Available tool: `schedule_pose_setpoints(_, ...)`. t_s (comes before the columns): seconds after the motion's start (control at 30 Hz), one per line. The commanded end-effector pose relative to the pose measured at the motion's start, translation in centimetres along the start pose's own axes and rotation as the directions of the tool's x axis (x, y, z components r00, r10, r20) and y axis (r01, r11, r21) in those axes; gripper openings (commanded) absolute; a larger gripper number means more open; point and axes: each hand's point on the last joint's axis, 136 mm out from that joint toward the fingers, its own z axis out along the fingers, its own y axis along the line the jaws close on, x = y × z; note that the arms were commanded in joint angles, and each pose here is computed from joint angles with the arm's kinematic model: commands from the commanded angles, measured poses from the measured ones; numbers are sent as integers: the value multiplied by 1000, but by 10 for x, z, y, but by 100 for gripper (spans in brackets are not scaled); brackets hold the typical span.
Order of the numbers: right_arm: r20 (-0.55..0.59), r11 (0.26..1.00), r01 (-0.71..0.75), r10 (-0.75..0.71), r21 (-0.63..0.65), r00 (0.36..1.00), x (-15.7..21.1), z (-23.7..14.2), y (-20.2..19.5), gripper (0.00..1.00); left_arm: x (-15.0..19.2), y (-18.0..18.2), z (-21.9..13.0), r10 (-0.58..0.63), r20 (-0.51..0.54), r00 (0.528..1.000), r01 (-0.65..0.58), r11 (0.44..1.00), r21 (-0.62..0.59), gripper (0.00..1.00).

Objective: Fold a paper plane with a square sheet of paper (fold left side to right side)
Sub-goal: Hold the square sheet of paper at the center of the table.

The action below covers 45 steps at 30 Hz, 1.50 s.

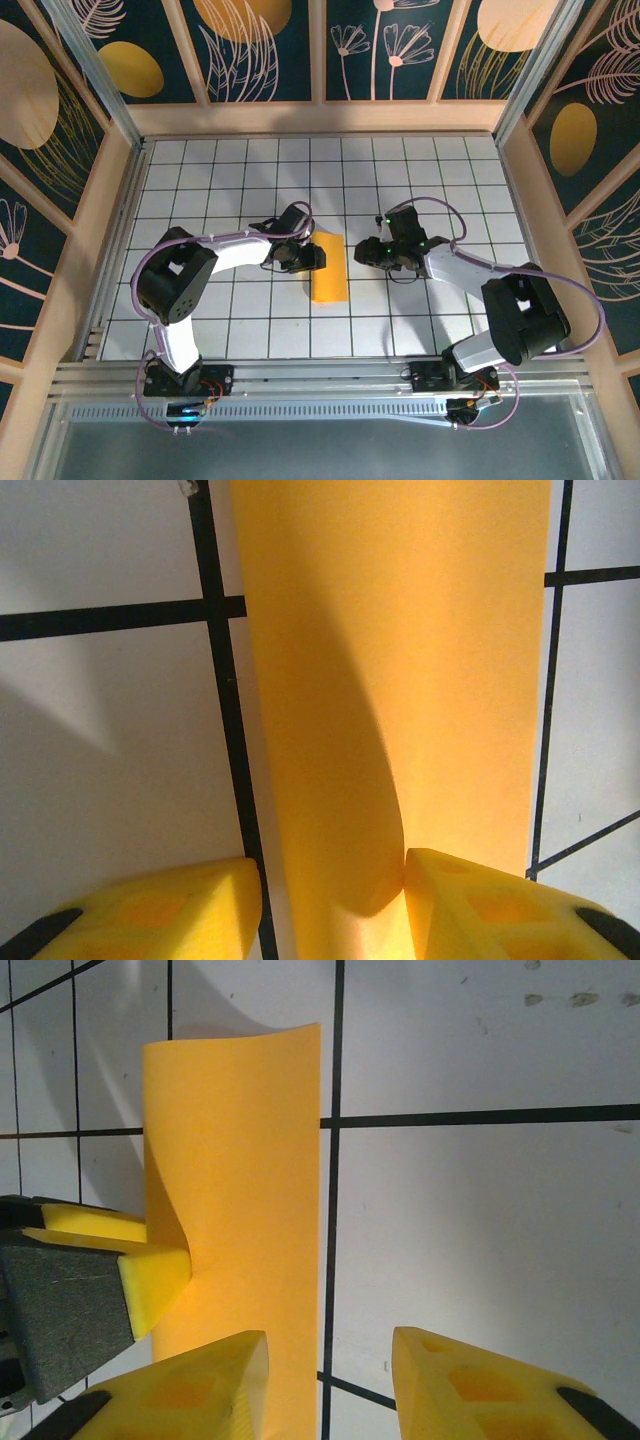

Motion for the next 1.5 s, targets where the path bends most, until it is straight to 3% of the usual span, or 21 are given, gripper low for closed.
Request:
schedule_pose_setpoints(0.0,-21,1000,-4,4,-21,1000,7,6,-1,37,25,29,50,38,-60,997,-43,996,-76,46)
schedule_pose_setpoints(0.2,-41,999,-5,3,-40,999,10,10,3,34,25,30,50,39,-60,997,-44,996,-80,46)
schedule_pose_setpoints(0.63,-134,991,-4,-15,-136,991,26,35,28,1,26,30,50,38,-61,997,-43,996,-81,46)
schedule_pose_setpoints(1.0,-192,991,-10,-16,-137,981,42,54,28,0,26,31,50,38,-59,998,-43,995,-85,46)
schedule_pose_setpoints(1.47,-255,1000,-22,25,14,967,67,64,-12,0,15,27,40,51,-1,999,-51,995,-84,46)
